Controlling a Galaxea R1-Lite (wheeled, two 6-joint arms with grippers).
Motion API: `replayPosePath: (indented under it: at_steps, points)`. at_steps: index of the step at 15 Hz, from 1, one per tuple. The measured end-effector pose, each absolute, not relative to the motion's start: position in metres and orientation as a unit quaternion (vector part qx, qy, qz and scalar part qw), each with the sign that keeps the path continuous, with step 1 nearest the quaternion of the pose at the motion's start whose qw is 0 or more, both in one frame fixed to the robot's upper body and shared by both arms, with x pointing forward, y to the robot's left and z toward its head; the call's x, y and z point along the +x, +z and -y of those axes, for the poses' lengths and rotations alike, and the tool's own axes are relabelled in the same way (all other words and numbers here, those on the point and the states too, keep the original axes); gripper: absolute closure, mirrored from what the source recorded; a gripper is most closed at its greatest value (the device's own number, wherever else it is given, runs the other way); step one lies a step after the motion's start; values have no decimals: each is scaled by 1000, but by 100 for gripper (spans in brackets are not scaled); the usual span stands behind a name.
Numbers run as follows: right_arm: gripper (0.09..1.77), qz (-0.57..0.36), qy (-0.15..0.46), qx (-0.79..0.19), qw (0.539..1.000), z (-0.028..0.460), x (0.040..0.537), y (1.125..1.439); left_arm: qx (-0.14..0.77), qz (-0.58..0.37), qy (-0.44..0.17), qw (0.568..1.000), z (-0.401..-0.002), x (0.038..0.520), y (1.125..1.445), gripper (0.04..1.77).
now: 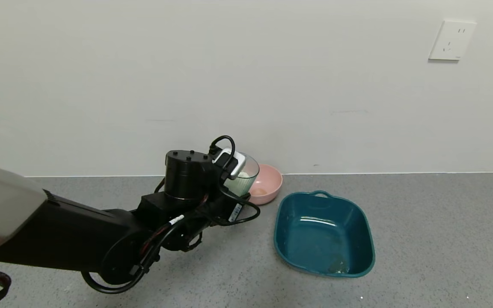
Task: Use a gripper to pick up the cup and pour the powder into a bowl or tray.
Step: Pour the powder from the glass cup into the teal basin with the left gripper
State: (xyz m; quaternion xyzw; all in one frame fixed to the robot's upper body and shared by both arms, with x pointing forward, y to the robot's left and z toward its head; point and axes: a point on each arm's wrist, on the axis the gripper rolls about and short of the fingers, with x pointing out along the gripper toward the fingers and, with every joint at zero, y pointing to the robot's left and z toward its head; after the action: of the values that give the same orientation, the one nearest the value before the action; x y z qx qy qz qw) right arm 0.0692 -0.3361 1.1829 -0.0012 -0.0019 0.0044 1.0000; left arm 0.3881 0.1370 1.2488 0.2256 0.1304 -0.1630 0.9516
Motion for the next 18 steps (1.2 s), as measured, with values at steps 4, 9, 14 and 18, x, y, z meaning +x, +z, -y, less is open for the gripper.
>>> replayPosePath:
  at_steps: [4,9,14,18]
  points:
    - [15,2,4,-1,1000,336,69,1183,279,-124,-149,941,-122,395,1243,55]
    - [15,2,4,-1,1000,336,69,1183,347,-111,-138,921,-102,395,1240,55]
    - [15,2,4,-1,1000,336,69,1183,408,-97,-147,896,-82,392,1235,55]
    - [15,2,4,-1,1000,336,69,1183,454,-109,-156,870,-72,391,1232,55]
